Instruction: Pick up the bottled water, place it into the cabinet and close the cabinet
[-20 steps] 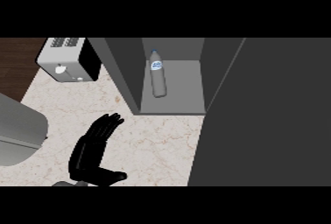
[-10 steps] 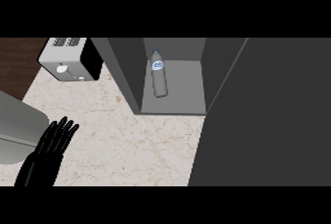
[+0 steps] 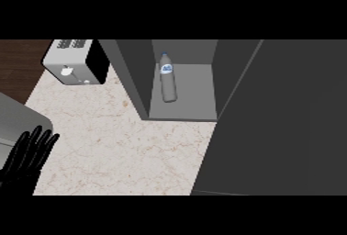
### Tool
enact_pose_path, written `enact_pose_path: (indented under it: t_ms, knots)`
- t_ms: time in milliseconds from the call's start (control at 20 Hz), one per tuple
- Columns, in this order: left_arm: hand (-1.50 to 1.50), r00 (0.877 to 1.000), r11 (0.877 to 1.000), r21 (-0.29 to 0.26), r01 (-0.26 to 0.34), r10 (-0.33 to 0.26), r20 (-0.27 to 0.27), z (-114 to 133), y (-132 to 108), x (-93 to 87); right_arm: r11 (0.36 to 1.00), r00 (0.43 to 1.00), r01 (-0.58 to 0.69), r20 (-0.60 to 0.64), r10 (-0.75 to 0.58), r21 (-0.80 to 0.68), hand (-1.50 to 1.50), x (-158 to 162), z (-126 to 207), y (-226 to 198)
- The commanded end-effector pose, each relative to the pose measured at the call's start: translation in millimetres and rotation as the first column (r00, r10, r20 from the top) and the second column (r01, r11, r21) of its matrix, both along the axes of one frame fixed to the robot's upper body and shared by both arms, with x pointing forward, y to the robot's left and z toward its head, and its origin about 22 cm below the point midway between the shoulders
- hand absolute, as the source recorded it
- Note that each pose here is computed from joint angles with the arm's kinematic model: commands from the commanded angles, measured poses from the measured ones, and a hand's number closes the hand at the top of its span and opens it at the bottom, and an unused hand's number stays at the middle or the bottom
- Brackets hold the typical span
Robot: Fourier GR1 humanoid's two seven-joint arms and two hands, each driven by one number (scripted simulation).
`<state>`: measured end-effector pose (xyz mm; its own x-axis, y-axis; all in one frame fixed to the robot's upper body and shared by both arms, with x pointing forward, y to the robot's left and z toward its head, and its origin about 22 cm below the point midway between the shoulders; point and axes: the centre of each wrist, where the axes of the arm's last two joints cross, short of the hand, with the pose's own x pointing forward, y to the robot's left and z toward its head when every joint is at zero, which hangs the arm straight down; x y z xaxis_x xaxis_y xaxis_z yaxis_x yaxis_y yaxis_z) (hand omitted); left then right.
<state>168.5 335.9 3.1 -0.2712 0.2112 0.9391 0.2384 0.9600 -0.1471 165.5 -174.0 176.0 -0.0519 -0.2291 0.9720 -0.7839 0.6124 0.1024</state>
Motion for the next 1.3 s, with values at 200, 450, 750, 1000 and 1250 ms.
enact_pose_path:
  t_ms: [200,450,750,1000,1250]
  knots:
    - [-1.50,0.999,0.999,0.004,0.032,-0.032,-0.021,28,15,-14.3,0.999,0.988,0.016,0.155,-0.009,-0.046,1.50,-24,26,76]
    - [-1.50,0.998,0.998,-0.004,0.060,-0.060,-0.005,34,5,-16.1,0.998,0.987,0.057,0.155,-0.051,-0.033,1.50,-9,25,150]
    - [-1.50,0.999,0.999,0.010,0.040,-0.040,0.029,62,26,-11.0,0.989,0.989,0.146,0.037,-0.146,0.003,1.50,25,46,182]
    - [-1.50,0.999,0.999,0.002,0.033,-0.033,0.012,65,19,-12.2,0.987,0.988,0.154,-0.021,-0.153,0.048,1.50,58,61,199]
    - [-1.50,0.998,0.999,0.016,0.045,-0.045,0.034,75,30,-15.7,0.990,0.992,-0.124,-0.045,0.121,-0.072,1.50,70,44,205]
